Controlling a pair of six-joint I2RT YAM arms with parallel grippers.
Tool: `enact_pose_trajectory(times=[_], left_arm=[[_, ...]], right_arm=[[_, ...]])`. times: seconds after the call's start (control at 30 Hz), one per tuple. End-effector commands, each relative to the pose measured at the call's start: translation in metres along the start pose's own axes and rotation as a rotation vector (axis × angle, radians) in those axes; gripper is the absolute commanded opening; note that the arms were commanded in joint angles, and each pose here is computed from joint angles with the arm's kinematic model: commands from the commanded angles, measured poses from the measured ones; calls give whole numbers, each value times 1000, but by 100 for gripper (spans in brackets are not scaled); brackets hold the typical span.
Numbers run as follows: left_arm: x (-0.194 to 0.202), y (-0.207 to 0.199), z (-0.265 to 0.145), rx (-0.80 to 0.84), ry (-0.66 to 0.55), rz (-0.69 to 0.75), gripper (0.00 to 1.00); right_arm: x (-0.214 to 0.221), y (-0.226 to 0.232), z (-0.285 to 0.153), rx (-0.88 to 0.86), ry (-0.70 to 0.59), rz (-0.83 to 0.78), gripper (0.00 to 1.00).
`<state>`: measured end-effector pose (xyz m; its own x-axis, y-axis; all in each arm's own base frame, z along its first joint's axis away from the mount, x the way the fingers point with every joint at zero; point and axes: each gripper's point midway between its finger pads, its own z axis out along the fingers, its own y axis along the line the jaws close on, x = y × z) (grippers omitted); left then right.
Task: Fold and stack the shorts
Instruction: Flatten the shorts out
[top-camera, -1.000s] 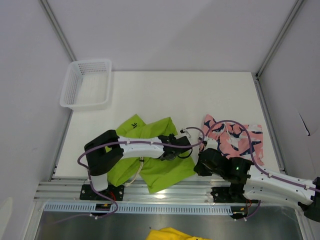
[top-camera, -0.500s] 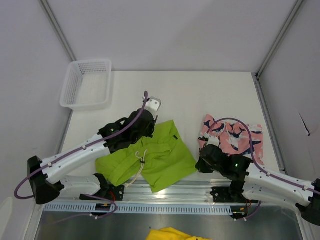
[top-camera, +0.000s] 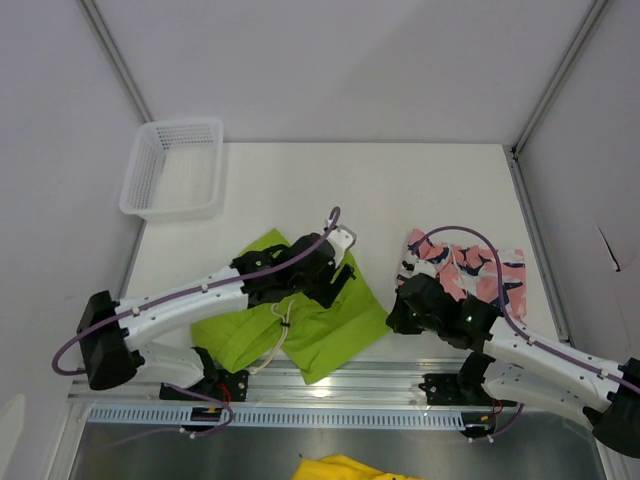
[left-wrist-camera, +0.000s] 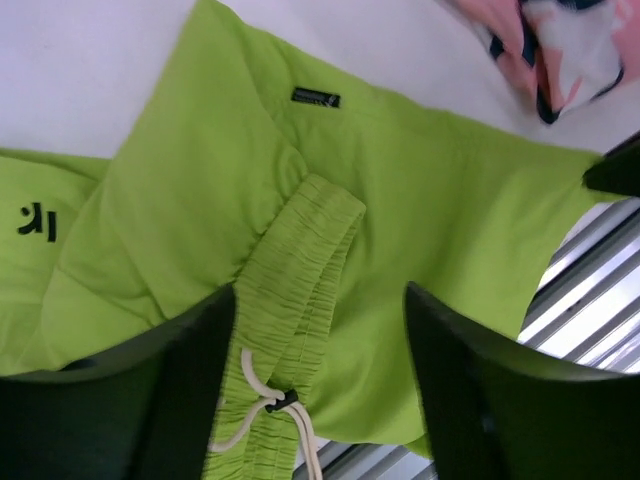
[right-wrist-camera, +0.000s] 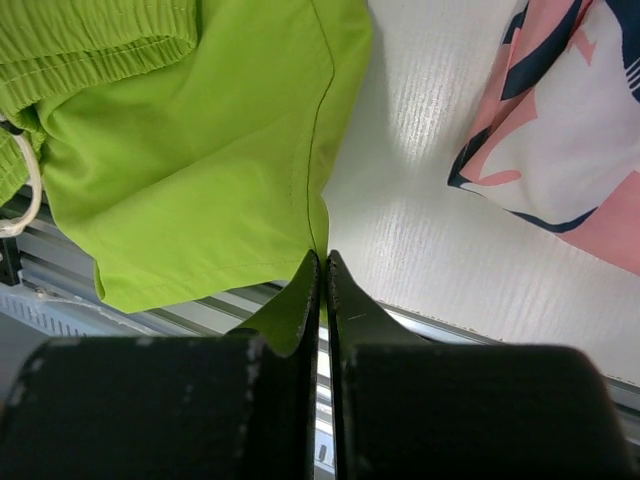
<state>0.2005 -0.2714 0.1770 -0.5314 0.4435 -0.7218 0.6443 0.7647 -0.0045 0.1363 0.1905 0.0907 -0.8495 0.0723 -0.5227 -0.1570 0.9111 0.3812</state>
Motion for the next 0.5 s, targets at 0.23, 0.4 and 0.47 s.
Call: enact_pose_trajectory(times=[0.23,0.4,0.47], left_arm=[[39,-14,70,-74,163,165,82],[55,-10,96,-151,227,259,67],[55,-7,101,-179,223,276,67]], right_arm=[[-7,9,-14,-76,-37,22,0],[-4,8,-16,-87,-35,42,0],[-3,9,-16,-94,-30,46,0]])
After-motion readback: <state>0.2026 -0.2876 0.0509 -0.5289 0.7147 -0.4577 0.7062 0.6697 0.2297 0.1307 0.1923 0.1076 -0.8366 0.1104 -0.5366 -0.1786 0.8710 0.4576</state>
